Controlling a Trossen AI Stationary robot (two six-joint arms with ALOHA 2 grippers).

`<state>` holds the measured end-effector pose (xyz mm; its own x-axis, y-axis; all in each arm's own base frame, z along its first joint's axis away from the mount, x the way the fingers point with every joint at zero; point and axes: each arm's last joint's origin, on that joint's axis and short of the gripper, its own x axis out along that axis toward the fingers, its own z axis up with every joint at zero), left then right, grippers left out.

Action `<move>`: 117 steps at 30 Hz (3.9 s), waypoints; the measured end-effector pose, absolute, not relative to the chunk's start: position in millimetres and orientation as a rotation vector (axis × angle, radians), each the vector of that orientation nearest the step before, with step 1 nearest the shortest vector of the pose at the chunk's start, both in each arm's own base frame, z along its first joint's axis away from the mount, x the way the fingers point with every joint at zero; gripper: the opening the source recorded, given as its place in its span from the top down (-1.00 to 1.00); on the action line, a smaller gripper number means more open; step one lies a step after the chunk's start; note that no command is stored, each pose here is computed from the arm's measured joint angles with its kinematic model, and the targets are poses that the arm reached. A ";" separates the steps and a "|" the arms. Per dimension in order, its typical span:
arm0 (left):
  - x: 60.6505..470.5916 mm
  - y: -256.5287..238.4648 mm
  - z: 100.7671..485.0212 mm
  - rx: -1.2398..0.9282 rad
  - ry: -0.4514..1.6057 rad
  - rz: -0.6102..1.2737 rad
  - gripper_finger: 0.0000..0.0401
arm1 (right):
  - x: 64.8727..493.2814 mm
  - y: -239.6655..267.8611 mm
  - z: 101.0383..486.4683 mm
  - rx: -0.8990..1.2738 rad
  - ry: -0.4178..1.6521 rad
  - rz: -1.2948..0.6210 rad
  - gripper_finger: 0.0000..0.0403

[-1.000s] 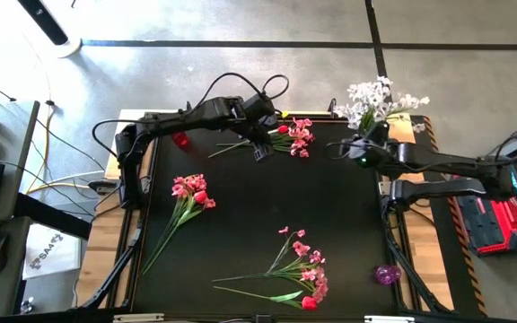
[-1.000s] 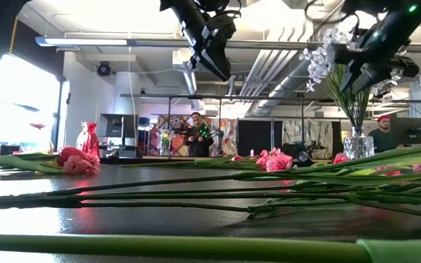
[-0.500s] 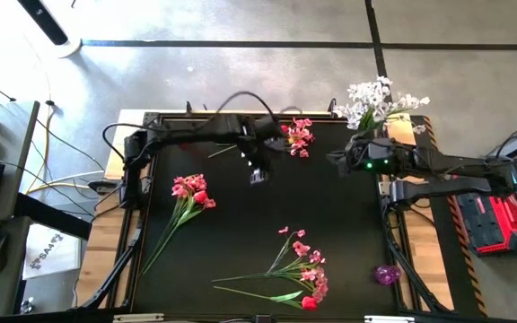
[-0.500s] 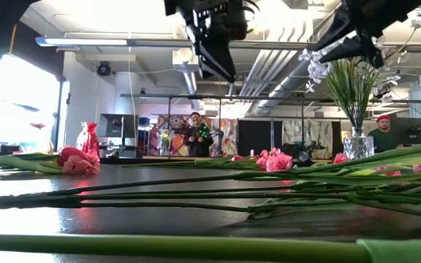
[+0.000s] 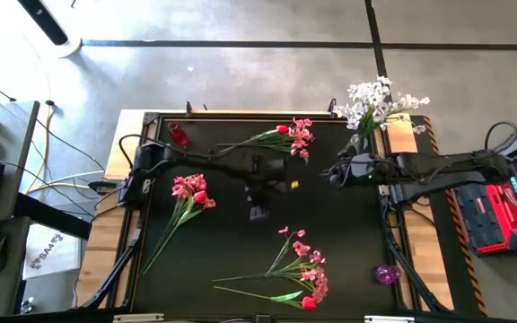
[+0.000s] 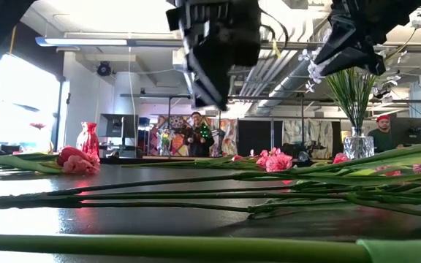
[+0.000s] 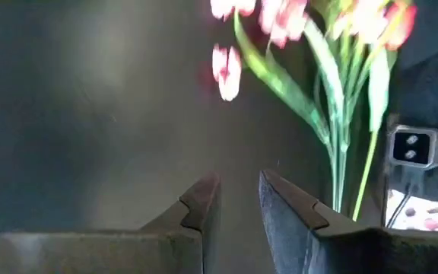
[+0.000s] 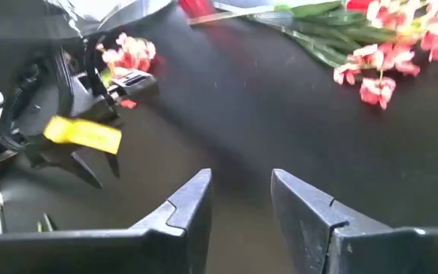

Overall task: Sort flowers into vase by color
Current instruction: Put the bottom pink flowers into the red flower vase

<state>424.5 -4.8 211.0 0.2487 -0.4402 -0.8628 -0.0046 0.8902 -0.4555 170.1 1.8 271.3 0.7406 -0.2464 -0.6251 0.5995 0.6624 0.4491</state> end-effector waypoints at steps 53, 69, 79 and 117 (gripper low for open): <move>418.7 -208.7 129.5 -0.162 1.141 -0.067 0.45 | 151.9 113.8 242.3 1.057 0.611 -0.503 0.38; 441.5 -130.9 180.3 -0.223 1.056 -0.132 0.98 | 131.6 100.4 229.6 0.970 0.741 -0.717 0.38; 430.6 -34.2 252.6 -0.167 0.944 -0.064 1.00 | 126.0 93.6 227.5 0.856 0.752 -0.770 0.38; 223.1 186.3 438.0 -0.099 0.416 0.257 1.00 | 206.3 56.8 252.7 0.705 0.298 -0.674 0.38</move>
